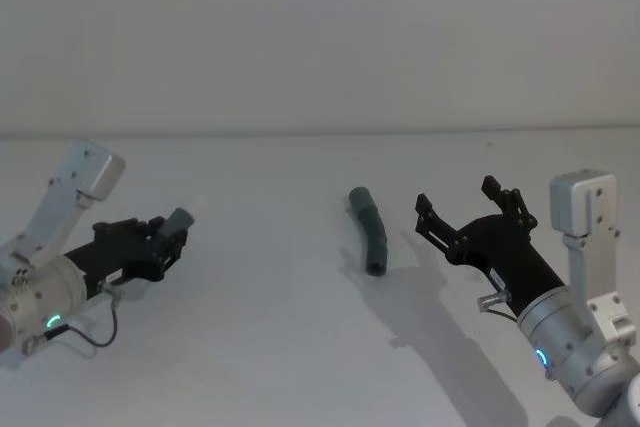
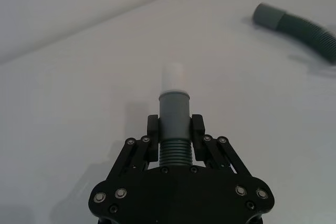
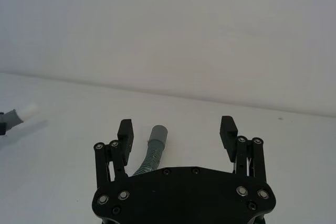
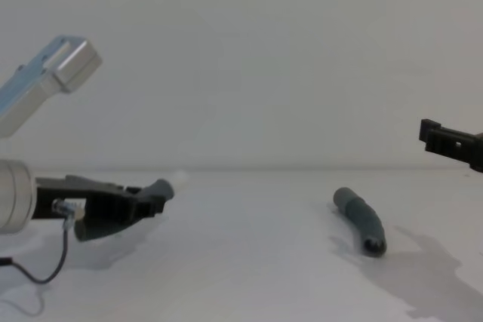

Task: Use both hands to pick up one end of the pipe from the table, align the ends, and insert them.

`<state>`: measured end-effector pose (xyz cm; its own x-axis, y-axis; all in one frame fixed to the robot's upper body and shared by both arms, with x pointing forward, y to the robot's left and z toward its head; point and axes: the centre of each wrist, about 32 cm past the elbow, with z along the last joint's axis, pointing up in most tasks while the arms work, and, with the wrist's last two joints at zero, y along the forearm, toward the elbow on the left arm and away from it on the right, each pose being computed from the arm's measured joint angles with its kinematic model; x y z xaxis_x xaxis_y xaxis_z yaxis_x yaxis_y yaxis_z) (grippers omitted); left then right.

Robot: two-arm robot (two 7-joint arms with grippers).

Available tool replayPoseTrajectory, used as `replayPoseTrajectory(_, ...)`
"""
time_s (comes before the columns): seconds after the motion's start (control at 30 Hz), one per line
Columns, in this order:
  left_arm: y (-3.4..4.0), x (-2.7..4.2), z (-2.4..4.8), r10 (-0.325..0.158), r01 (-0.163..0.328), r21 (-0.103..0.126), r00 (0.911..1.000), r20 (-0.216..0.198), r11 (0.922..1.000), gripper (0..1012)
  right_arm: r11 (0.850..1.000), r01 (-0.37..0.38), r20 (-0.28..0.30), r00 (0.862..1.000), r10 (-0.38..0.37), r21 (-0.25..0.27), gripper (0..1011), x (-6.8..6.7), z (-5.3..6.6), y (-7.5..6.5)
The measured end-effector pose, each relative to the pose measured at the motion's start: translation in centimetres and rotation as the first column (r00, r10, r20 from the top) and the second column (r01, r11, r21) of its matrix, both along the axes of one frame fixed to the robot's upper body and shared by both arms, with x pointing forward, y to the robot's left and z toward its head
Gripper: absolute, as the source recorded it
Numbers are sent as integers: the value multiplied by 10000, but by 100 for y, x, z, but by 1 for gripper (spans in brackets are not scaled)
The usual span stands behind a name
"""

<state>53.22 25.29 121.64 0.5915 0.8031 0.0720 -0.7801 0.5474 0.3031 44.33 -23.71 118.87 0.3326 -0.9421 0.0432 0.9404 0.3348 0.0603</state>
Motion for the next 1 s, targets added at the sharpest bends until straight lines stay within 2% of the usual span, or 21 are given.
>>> replayPoseTrajectory(0.27,-10,91,113,-946,950,-78,9945,446,9954,327,10000,0,0,10000,0,0,1002,0,0,0)
replayPoseTrajectory(0.4,-12,150,172,-1587,1597,-120,9855,597,9871,327,10000,1,0,10000,-1,0,1002,0,0,0)
replayPoseTrajectory(0.43,-12,150,172,-1587,1597,-120,9855,597,9871,327,10000,0,0,10000,0,0,1002,0,0,0)
replayPoseTrajectory(0.5,-13,195,213,-2010,2023,-127,9772,678,9792,327,10000,0,1,10000,0,-1,1002,0,0,0)
replayPoseTrajectory(0.57,-12,216,232,-2213,2226,-124,9727,693,9748,327,10000,0,0,10000,0,0,1002,0,0,0)
replayPoseTrajectory(0.67,-8,262,273,-2678,2695,-142,9608,720,9629,327,10000,0,0,10000,0,0,1002,0,0,0)
replayPoseTrajectory(0.7,-8,286,299,-2933,2950,-141,9532,728,9554,327,10000,0,1,10000,0,0,1002,0,0,0)
replayPoseTrajectory(0.8,-6,319,323,-3262,3281,-160,9426,715,9445,327,10000,0,0,10000,0,0,1002,0,0,0)
replayPoseTrajectory(0.83,-6,344,345,-3506,3525,-156,9339,701,9357,327,10000,1,0,10000,-1,0,1002,0,0,0)
replayPoseTrajectory(0.9,-4,365,364,-3730,3749,-165,9253,682,9269,327,10000,0,0,10000,0,-1,1002,0,0,0)
replayPoseTrajectory(0.93,-2,387,383,-3976,3995,-183,9152,665,9165,327,10000,0,1,10000,0,0,1002,0,0,0)
replayPoseTrajectory(0.97,-1,393,389,-4053,4073,-189,9118,658,9131,327,10000,0,0,10000,0,0,1002,0,0,0)
replayPoseTrajectory(1.0,1,417,411,-4270,4288,-184,9020,635,9032,327,10000,1,0,10000,-1,0,1002,0,0,0)
